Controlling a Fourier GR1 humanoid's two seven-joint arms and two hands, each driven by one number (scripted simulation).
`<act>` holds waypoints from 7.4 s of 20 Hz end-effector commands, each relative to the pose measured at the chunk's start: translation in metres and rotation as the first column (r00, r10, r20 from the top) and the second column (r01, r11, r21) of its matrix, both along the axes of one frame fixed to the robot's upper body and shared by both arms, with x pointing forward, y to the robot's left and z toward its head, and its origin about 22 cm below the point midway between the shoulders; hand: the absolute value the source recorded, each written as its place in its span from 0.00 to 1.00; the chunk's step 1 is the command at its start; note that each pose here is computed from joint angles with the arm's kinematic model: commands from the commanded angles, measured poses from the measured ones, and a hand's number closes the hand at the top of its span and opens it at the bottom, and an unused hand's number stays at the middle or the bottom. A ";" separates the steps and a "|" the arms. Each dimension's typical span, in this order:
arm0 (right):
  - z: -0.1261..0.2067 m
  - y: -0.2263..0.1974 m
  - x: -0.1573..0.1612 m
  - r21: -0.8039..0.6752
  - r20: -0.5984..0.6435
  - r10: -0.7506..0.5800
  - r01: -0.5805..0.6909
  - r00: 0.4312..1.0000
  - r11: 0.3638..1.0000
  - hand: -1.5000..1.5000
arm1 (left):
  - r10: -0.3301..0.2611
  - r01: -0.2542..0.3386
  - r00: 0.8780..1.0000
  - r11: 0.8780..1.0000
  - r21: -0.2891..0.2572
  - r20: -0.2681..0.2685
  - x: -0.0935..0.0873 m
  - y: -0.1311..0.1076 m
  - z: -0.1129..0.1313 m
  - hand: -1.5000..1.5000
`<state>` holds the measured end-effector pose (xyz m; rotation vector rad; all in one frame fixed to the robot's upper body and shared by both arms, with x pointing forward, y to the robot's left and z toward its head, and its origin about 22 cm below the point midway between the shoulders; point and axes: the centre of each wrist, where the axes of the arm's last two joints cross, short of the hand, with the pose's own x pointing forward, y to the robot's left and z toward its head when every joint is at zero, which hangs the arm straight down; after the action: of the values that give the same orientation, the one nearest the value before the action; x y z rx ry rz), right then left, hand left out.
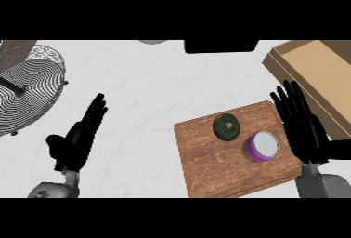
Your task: Pick the can from the cutting board and place it in the cardboard box
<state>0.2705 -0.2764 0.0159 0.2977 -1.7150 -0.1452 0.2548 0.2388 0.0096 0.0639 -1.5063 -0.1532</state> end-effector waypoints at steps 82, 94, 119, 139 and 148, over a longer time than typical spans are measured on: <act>0.085 0.062 -0.052 -0.831 -0.413 -0.568 -0.039 0.712 0.556 0.00 | 0.169 -0.161 0.985 0.975 -0.152 0.040 0.003 0.007 0.029 0.50; 0.065 0.060 -0.058 -0.813 -0.449 -0.535 -0.078 0.716 0.577 0.00 | 0.182 -0.172 0.982 0.971 -0.164 0.048 -0.007 0.033 0.049 0.50; 0.034 0.077 -0.036 -0.911 -0.296 -0.534 -0.065 0.792 0.407 1.00 | 0.184 -0.175 0.982 0.969 -0.173 0.041 0.000 0.046 0.046 0.50; 0.132 0.118 0.139 -0.988 0.087 -0.164 0.063 0.983 -0.144 1.00 | 0.150 -0.140 0.988 0.974 -0.179 0.045 0.019 0.030 0.040 0.50; 0.199 0.103 0.161 -0.929 0.314 -0.444 0.367 0.839 0.037 1.00 | 0.160 -0.152 0.986 0.975 -0.160 0.039 0.027 0.025 0.051 0.50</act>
<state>0.4196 -0.1542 0.1874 -1.1748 -1.3950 0.7577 0.2712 0.2564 0.0560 0.0547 -1.5514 0.0906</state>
